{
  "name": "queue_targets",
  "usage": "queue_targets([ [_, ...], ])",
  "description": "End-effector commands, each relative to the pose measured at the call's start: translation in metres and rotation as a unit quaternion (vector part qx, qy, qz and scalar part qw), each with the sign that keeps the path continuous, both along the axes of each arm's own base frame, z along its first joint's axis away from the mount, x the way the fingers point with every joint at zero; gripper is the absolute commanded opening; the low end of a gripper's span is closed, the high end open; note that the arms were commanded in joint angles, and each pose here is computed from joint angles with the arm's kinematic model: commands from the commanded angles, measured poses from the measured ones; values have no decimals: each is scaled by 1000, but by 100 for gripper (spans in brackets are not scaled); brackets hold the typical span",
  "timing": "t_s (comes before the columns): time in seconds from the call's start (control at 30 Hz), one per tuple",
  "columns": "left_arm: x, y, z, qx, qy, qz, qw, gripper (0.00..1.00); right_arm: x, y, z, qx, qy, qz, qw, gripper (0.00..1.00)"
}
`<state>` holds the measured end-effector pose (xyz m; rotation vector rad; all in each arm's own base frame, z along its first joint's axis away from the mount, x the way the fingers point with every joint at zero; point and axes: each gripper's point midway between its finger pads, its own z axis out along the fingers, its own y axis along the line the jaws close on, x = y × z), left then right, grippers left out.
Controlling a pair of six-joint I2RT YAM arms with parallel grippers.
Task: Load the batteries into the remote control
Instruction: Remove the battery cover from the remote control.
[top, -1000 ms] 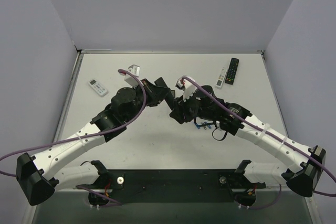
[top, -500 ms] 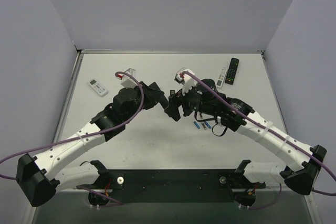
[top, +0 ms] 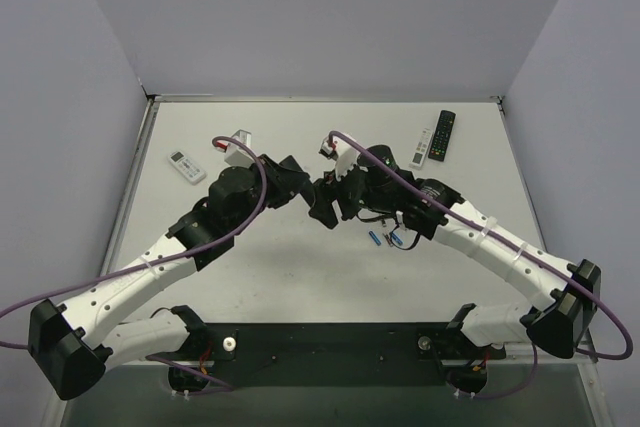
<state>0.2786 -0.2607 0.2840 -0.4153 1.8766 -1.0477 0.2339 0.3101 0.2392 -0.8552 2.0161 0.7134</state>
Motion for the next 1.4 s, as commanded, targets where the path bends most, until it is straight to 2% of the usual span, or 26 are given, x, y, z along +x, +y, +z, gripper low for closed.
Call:
queue_targets([
  [0.0, 0, -1, 18, -35, -14, -7, 999, 0, 2, 11, 25, 32, -15, 27, 999, 61],
  [0.17, 1, -2, 18, -40, -9, -10, 999, 0, 1, 14, 21, 29, -11, 38, 999, 49],
  [0.43, 5, -5, 28, -62, -18, -14, 998, 0, 4, 14, 14, 22, -3, 39, 999, 49],
  [0.57, 8, -5, 27, -61, -18, -11, 998, 0, 5, 13, 16, 24, -5, 42, 999, 43],
  [0.73, 13, 1, 21, -54, -15, -3, 998, 0, 2, 13, 21, 25, -7, 50, 998, 40],
  [1.03, 48, 46, 34, -76, -32, 62, 995, 0, -9, 1, -9, -6, 15, 57, 998, 30],
  [1.37, 84, 88, 46, -106, -42, 118, 986, 0, -27, -19, -56, -64, 39, 63, 995, 27],
])
